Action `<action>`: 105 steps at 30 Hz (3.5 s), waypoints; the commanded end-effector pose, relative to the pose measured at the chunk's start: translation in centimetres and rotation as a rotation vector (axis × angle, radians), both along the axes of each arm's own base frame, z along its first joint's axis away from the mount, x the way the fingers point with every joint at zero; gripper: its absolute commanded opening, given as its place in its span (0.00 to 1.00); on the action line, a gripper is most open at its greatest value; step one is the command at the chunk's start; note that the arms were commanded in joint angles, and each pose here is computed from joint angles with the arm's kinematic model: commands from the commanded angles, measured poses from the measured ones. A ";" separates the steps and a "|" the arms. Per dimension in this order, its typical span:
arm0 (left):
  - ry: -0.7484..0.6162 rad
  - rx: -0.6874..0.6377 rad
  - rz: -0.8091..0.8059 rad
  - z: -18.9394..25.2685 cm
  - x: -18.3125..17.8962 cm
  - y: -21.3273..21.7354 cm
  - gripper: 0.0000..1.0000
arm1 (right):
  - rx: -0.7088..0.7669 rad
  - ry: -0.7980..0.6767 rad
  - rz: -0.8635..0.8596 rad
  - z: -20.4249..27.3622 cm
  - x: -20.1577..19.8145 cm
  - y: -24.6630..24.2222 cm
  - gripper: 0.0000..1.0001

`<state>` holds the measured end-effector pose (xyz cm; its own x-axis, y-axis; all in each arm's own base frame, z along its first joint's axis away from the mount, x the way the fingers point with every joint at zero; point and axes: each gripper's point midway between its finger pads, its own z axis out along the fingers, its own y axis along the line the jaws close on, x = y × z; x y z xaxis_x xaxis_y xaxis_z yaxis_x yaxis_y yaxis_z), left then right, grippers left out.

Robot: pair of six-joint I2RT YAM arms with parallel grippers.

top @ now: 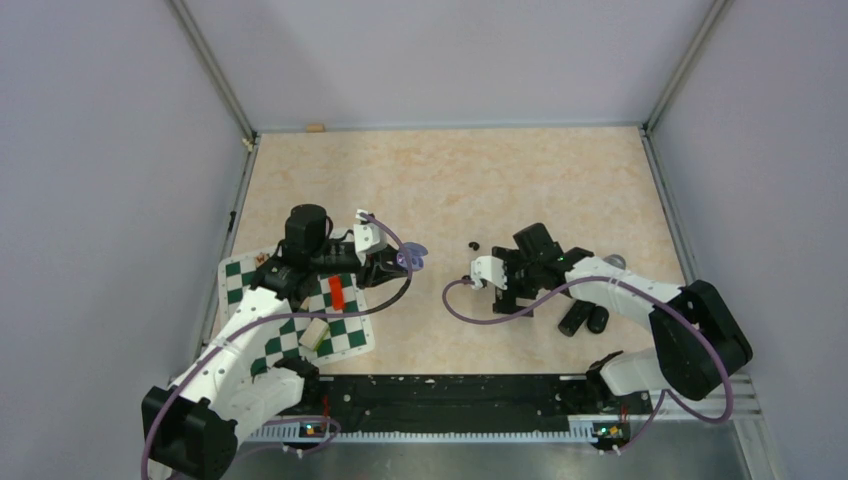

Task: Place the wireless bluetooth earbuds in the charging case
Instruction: Adjust the right earbud at the center of the board, then pick up the right earbud from the center of the board.

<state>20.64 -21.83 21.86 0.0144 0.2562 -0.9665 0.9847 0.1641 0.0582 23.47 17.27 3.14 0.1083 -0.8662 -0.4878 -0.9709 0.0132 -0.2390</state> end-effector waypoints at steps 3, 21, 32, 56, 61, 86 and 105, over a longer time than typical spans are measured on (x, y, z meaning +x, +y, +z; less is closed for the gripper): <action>-0.052 -0.036 -0.031 1.6 0.0 -0.3 0.00 | 0.025 -0.042 -0.011 -0.1 0.9 1.0 0.99; -0.047 -0.039 -0.034 1.7 0.0 -0.4 0.00 | 0.021 -0.128 -0.175 0.3 4.5 1.0 0.99; -0.046 -0.035 -0.032 1.5 0.1 -0.4 0.00 | 0.154 -0.026 -0.262 5.1 4.3 2.8 0.99; -0.050 -0.033 -0.032 1.3 -0.1 -0.3 0.00 | 0.272 0.880 -0.383 1.8 3.9 -1.3 0.39; -0.052 -0.035 -0.035 1.4 -0.1 -0.3 0.00 | 0.258 0.913 -0.409 1.1 3.6 -1.4 0.31; -0.054 -0.039 -0.037 1.6 -0.2 -0.4 0.00 | 0.141 0.902 -0.456 -1.8 2.7 -1.2 0.29; -0.057 -0.038 -0.037 1.6 -0.2 -0.3 0.00 | 0.100 0.909 -0.443 -2.4 1.8 -1.0 0.29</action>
<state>20.48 -21.90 21.93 0.0153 0.2514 -0.9678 0.9864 0.1547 0.0557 25.35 16.49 2.21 -0.7055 -0.6428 -0.2986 -0.6417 0.4005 0.6541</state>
